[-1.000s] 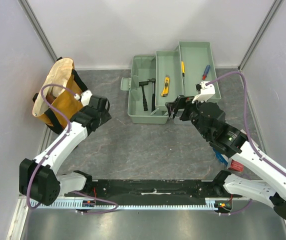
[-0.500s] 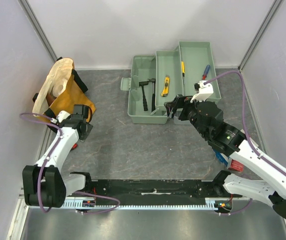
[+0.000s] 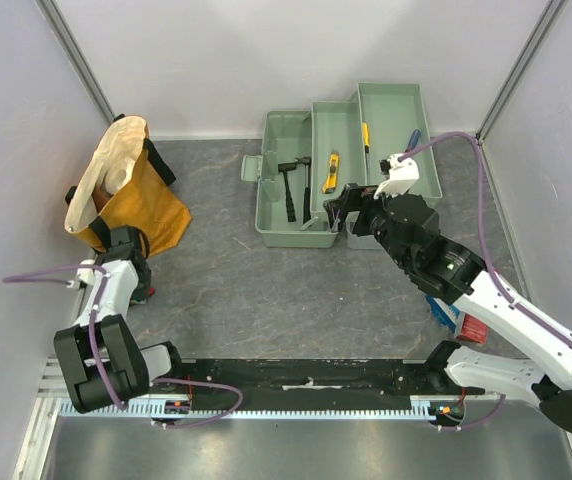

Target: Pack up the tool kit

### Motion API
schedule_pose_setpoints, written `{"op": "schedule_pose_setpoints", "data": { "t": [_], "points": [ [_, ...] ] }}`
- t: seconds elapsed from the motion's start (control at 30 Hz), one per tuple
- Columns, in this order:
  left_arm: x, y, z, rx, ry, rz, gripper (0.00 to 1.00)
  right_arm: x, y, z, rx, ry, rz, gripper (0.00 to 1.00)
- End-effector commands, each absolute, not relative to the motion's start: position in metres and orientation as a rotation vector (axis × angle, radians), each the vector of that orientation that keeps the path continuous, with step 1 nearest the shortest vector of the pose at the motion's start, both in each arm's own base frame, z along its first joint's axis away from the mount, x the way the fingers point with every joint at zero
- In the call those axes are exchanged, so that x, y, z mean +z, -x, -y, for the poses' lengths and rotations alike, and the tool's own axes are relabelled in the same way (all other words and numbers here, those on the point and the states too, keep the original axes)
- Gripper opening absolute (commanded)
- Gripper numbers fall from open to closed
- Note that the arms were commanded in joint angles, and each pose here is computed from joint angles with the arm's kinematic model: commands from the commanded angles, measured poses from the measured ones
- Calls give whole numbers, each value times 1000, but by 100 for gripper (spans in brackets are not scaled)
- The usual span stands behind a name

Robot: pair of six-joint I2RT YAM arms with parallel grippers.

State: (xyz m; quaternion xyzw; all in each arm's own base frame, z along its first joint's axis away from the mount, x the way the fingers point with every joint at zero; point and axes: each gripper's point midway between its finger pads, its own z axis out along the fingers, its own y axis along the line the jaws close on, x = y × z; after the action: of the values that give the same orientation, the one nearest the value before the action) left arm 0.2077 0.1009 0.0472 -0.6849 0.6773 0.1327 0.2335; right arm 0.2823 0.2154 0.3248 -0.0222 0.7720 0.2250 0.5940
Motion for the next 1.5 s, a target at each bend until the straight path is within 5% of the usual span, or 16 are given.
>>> {"op": "schedule_pose_setpoints", "data": {
  "t": [0.0, 0.63, 0.93, 1.47],
  "points": [
    [44, -195, -121, 392, 2037, -1682, 48, 335, -286, -225, 542, 71, -1789, 98],
    [8, -170, -142, 454, 2165, -1607, 48, 340, -298, -212, 467, -15, -1759, 98],
    [3, -173, -138, 408, 2164, -1649, 7, 337, -303, -215, 449, -13, -1766, 98],
    [19, -202, -91, -20, 1954, -1755, 2, 327, -300, -207, 439, -56, -1771, 98]
  ]
}}
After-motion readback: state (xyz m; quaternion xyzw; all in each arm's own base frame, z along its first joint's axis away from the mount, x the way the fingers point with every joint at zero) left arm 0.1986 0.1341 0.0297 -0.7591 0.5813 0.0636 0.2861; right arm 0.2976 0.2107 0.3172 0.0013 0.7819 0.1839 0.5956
